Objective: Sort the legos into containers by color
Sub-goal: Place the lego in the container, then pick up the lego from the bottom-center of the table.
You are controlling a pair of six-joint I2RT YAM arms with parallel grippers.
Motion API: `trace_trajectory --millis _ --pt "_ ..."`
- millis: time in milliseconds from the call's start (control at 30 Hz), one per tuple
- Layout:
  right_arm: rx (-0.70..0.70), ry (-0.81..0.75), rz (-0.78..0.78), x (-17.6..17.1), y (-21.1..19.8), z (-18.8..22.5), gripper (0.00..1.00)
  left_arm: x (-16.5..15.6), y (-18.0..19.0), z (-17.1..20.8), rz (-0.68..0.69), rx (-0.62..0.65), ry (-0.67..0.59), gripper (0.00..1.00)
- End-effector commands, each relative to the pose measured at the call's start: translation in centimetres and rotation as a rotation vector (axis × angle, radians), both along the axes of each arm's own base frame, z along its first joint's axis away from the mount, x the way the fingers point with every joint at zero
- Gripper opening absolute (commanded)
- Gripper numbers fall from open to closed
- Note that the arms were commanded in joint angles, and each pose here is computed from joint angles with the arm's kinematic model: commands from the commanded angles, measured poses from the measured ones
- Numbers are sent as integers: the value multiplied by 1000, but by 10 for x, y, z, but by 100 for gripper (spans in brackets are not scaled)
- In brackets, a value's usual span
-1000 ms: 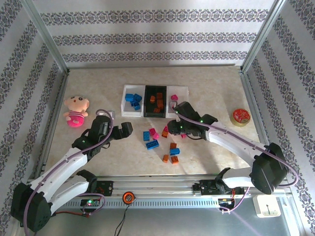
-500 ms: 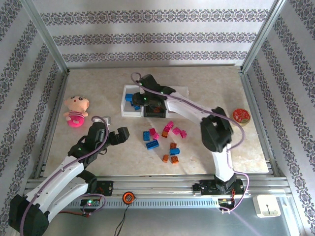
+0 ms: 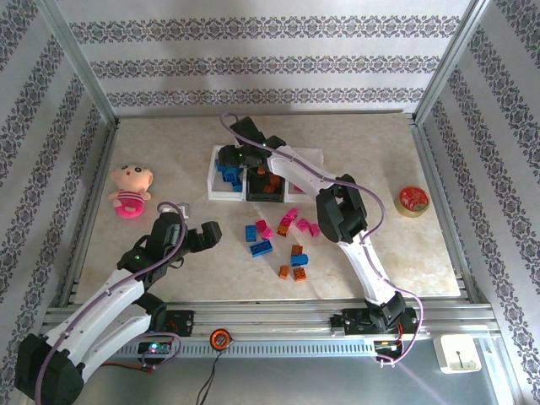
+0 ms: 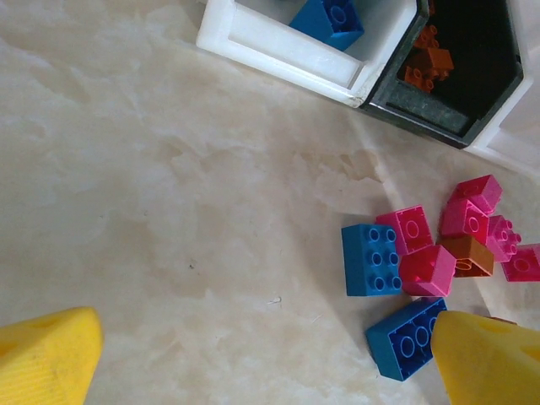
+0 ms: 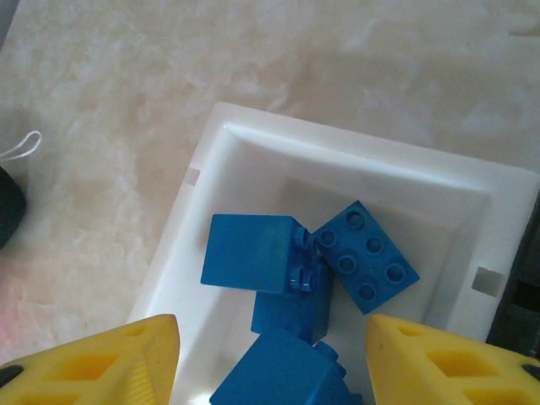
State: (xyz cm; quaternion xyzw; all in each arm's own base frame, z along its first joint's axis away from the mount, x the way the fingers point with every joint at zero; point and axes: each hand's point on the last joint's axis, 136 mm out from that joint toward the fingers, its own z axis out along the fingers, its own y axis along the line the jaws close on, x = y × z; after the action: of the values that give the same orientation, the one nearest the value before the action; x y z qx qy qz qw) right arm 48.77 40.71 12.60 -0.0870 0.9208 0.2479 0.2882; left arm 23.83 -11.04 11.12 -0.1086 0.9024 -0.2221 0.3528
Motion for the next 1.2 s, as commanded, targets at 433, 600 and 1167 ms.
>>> trace_trajectory --millis 433,600,1167 --pt "-128 76 26 -197 -136 -4 65 -3 -3 -5 -8 -9 7 100" --pt "-188 149 -38 -247 -186 -37 65 -2 -4 -12 1 -21 26 100" --pt "-347 242 -65 -296 -197 -93 70 2 -8 -19 5 -33 49 100"
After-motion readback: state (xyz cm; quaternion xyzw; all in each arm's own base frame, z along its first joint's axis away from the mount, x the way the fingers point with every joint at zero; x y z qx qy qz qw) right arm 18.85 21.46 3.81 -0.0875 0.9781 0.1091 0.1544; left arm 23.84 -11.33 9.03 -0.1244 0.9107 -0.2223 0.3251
